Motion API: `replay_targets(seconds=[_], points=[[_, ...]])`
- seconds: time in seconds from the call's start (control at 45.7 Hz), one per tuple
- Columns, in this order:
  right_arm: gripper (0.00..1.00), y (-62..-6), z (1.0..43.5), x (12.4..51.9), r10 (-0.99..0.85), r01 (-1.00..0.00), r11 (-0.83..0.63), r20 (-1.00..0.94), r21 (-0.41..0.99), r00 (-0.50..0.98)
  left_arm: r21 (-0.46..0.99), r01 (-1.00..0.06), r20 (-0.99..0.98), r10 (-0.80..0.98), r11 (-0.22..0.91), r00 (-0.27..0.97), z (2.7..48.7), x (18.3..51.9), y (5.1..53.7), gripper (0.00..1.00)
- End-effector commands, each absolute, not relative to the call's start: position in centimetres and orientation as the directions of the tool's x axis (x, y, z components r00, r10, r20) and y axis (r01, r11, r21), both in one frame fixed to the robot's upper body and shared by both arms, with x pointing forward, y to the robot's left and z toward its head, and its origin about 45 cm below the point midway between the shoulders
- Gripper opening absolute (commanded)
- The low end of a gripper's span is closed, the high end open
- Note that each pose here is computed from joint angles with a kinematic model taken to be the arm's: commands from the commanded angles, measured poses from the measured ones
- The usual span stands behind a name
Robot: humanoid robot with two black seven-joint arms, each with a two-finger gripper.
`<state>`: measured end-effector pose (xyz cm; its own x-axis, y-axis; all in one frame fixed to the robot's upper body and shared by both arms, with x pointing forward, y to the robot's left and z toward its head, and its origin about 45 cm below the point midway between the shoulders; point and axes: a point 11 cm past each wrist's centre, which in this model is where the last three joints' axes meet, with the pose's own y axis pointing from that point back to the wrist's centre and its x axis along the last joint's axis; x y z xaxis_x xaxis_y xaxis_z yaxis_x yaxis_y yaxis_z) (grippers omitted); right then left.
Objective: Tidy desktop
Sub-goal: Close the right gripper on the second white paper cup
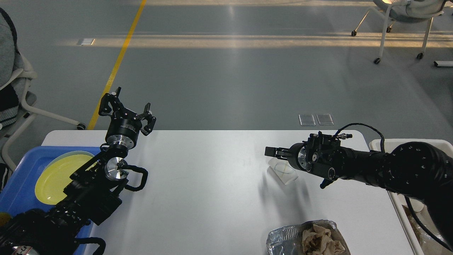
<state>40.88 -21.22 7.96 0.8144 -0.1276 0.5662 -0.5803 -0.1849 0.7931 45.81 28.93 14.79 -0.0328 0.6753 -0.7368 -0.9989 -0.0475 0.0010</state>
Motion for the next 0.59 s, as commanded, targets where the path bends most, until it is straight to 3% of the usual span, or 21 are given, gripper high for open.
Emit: replay_targets(seconds=[0.0,0.569], points=[[1.0,-21.5,7.3,40.3,-0.078,-0.572,-0.184,0.568,0.8,0.819,0.002,-0.999,-0.737,0.675,-0.047,-0.033,14.7,45.8,28.9,1.0],[1.0,-22.5,4.3,38.6,0.103,-0.595,-0.169,0.614,0.786,0.782,0.002,-0.999,-0.737,0.675,-0.047,-0.033,14.7,45.8,28.9,1.0]])
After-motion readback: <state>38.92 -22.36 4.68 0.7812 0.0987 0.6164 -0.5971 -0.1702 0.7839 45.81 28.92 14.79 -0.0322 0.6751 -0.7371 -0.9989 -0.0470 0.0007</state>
